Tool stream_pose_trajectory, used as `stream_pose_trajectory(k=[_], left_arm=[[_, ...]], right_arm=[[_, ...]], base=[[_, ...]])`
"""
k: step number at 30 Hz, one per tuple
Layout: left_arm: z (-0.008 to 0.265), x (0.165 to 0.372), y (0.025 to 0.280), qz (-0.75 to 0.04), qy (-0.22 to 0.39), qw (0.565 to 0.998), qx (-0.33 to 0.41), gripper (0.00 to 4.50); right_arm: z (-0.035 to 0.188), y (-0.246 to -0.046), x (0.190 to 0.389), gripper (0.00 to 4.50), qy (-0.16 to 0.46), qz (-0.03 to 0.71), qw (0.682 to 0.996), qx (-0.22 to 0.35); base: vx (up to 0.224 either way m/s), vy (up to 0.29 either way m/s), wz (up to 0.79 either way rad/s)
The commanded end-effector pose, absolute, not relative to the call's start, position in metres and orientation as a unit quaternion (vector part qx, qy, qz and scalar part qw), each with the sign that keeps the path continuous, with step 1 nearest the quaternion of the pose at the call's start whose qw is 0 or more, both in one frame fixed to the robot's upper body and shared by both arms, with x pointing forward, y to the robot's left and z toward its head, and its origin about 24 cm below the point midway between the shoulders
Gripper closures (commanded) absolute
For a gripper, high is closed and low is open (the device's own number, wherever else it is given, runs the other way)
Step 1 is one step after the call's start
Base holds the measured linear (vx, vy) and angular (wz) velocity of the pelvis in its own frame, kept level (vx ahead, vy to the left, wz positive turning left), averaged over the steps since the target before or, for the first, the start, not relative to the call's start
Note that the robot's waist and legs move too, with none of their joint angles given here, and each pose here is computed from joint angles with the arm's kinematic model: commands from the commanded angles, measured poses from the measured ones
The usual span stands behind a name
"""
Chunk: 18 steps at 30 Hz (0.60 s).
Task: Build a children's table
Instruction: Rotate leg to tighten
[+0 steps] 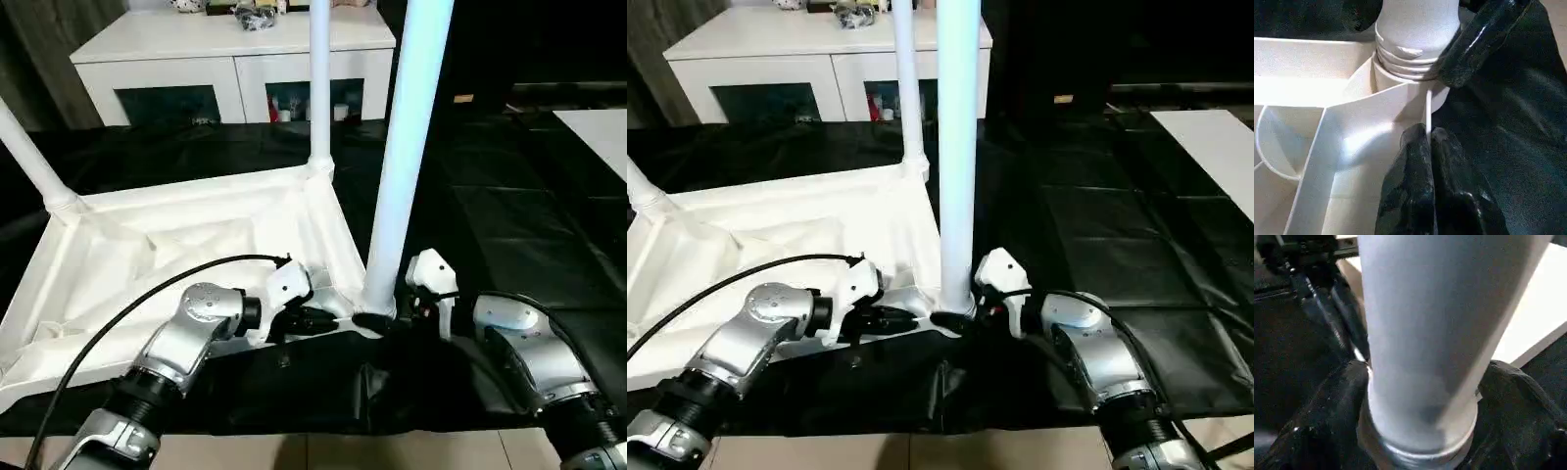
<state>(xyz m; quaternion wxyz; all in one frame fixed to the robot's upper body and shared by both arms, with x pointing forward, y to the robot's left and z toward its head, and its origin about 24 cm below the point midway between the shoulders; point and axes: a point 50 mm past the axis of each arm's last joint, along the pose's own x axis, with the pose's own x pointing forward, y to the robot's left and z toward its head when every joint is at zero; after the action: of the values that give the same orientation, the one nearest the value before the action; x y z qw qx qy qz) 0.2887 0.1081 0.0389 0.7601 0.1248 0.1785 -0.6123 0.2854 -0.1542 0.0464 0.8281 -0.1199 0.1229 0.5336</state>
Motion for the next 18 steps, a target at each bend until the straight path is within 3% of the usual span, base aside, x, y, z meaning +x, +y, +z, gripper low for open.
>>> stream_pose_trajectory(k=[1, 9, 13, 18], left_arm=[[0.0394, 0.2845, 0.1056, -0.628, 0.176, 0.749, 0.113, 4.5], [0.0391, 0.2834, 0.106, -0.628, 0.18, 0.749, 0.112, 4.5], [0.0383, 0.283, 0.1064, -0.628, 0.183, 0.748, 0.113, 4.5], [0.0341, 0.2874, 0.1079, -0.604, 0.196, 0.762, 0.125, 4.5]], right_arm=[[0.0462, -0.1515, 0.2829, 1.07, 0.125, 0.548, 0.819, -0.121], [0.0431, -0.1519, 0.2821, 1.71, 0.127, 0.547, 0.819, -0.113], [0.0426, -0.1522, 0.2816, 1.77, 0.126, 0.547, 0.821, -0.11], [0.0397, -0.1532, 0.2904, 1.78, 0.116, 0.49, 0.86, -0.088]], base=[[0.0, 0.0, 0.0], [0.0, 0.0, 0.0], [0.0, 0.0, 0.0], [0.0, 0.0, 0.0]])
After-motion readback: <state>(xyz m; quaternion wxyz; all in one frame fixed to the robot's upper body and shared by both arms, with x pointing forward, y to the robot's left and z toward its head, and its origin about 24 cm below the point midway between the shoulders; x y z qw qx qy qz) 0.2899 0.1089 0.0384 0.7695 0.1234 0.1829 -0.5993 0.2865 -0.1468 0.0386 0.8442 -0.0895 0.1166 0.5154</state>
